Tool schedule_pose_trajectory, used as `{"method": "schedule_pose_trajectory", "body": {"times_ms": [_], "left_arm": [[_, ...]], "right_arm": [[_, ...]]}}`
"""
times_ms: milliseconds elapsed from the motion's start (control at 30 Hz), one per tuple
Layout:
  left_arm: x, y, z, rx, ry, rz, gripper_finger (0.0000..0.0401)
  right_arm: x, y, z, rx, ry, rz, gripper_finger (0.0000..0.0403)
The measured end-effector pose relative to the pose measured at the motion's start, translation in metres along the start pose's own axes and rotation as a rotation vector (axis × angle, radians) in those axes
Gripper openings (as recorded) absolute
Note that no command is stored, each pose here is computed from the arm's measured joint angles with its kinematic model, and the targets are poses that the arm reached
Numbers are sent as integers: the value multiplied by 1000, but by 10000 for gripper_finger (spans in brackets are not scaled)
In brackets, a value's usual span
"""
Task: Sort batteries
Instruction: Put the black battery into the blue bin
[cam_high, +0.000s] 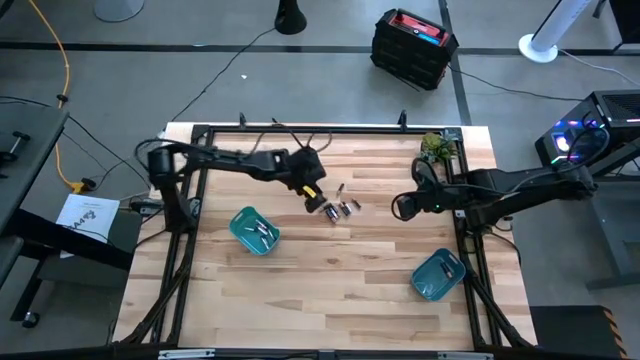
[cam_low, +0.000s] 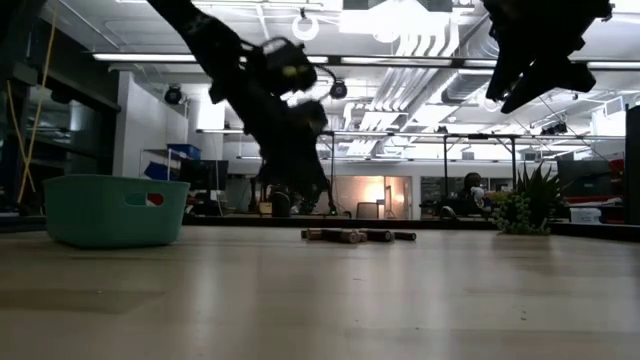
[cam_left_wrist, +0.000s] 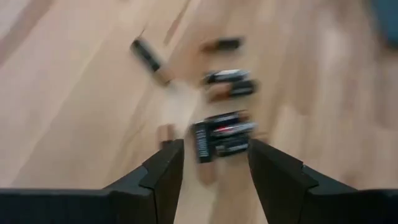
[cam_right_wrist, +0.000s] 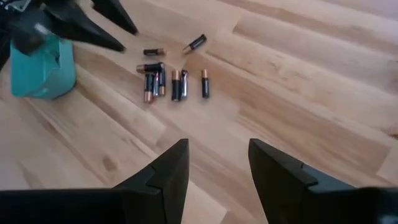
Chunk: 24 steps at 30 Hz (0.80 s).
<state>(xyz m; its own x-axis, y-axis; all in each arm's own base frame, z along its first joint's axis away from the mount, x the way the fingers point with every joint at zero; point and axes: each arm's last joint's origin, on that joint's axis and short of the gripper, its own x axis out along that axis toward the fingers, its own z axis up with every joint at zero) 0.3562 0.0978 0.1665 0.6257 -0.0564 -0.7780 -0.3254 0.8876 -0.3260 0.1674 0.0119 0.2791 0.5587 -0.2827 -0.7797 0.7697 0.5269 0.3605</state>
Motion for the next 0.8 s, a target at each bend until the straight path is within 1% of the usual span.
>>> {"method": "schedule_pose_trajectory", "body": {"times_ms": [67, 200, 333, 533, 633, 733, 767, 800], "left_arm": [[12, 4, -5, -17, 25, 43, 172], [27, 9, -11, -14, 37, 131, 172], [41, 11, -15, -7, 30, 163, 172], [53, 8, -22, 27, 47, 214, 168], [55, 4, -28, 77, 89, 276, 135], [55, 3, -32, 109, 129, 292, 68], [55, 3, -33, 110, 138, 292, 42], [54, 3, -33, 108, 146, 286, 25]], "right_arm": [[0, 0, 0, -4, -14, -3, 161], [0, 0, 1, -5, -47, -20, 161], [0, 0, 2, -7, -57, -24, 161], [0, -1, 2, -7, -81, -37, 161], [0, -1, 3, -7, -95, -44, 161], [0, -1, 3, -8, -96, -45, 161], [0, -1, 3, -8, -96, -45, 161], [0, -1, 3, -9, -96, -45, 161]]}}
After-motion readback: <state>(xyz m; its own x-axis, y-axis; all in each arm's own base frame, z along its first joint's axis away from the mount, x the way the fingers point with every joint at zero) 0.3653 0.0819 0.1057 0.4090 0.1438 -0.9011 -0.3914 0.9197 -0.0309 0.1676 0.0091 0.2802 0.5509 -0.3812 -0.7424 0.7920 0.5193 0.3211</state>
